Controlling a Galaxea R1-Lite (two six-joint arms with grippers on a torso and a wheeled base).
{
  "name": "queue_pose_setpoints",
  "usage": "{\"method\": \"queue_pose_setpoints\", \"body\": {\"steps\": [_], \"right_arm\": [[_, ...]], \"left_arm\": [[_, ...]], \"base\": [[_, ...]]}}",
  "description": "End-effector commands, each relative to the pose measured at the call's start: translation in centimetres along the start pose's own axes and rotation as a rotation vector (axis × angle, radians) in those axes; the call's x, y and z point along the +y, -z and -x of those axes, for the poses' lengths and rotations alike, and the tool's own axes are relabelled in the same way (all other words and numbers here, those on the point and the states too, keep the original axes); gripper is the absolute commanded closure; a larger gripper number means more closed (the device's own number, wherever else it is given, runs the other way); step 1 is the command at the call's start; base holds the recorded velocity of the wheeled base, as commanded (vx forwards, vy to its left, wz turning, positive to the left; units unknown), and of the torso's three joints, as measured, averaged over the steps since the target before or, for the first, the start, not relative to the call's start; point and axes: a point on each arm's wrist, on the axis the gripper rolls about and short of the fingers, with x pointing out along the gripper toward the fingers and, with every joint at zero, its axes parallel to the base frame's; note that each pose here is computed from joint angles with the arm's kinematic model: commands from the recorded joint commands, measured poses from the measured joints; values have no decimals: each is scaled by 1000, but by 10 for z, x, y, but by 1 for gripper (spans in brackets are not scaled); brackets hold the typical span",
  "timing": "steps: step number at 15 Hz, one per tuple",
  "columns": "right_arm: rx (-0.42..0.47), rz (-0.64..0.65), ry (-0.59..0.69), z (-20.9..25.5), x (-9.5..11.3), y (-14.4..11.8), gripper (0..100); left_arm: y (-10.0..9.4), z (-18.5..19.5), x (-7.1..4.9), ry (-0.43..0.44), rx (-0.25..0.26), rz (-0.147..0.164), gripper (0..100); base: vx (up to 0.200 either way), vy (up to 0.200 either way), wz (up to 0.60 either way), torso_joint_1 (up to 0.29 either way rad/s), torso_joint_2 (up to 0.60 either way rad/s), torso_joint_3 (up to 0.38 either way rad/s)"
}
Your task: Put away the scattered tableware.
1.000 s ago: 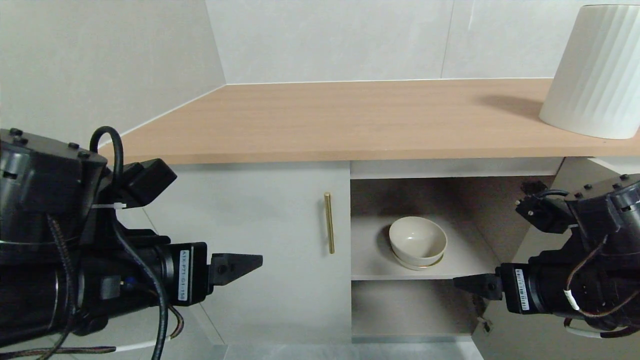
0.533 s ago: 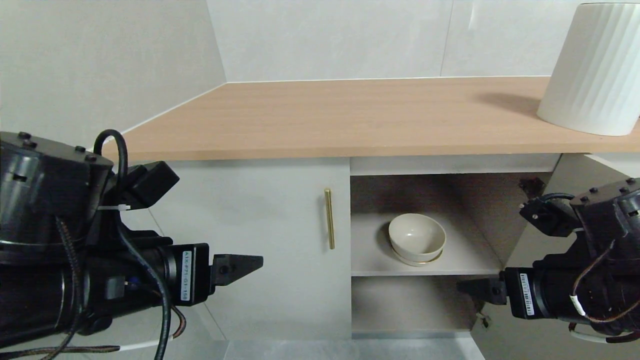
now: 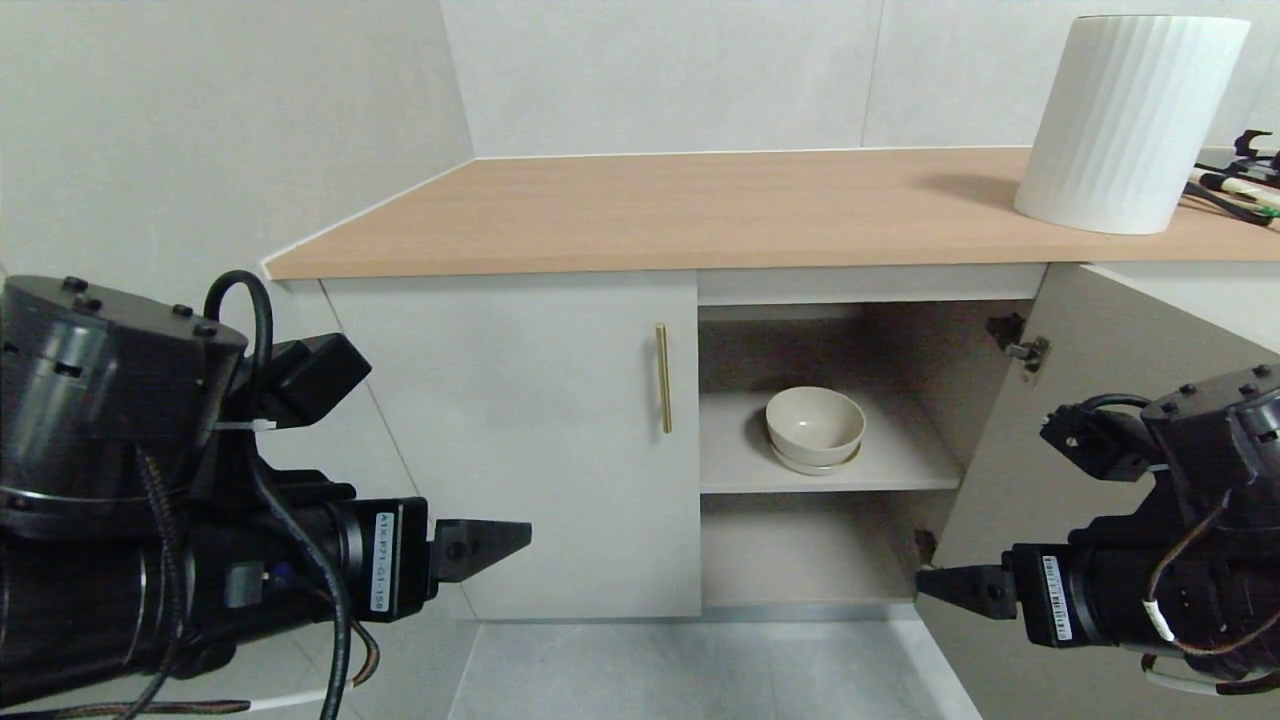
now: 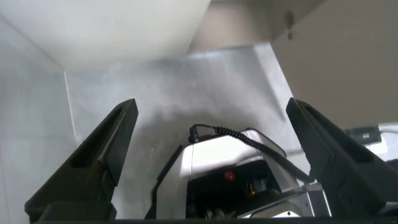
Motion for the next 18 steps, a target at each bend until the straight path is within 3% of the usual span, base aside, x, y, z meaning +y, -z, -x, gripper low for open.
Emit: {"method": "queue_pose_setpoints", "body": {"steps": [1,10,18], "right_arm": [[2,0,1,-1,0,0,0],[8,25,7,-1,-1,3,0],[-5,27,3,4,-2,3,0]], "left_arm": [[0,-1,0,-2,5,0,0],[0,-1,0,-2,5,0,0],[2,-2,0,-5,10,-3,0]], "base": [[-200,0,0,7,7,-7],[-200,0,0,2,3,1],[0,0,0,0,0,0]]}}
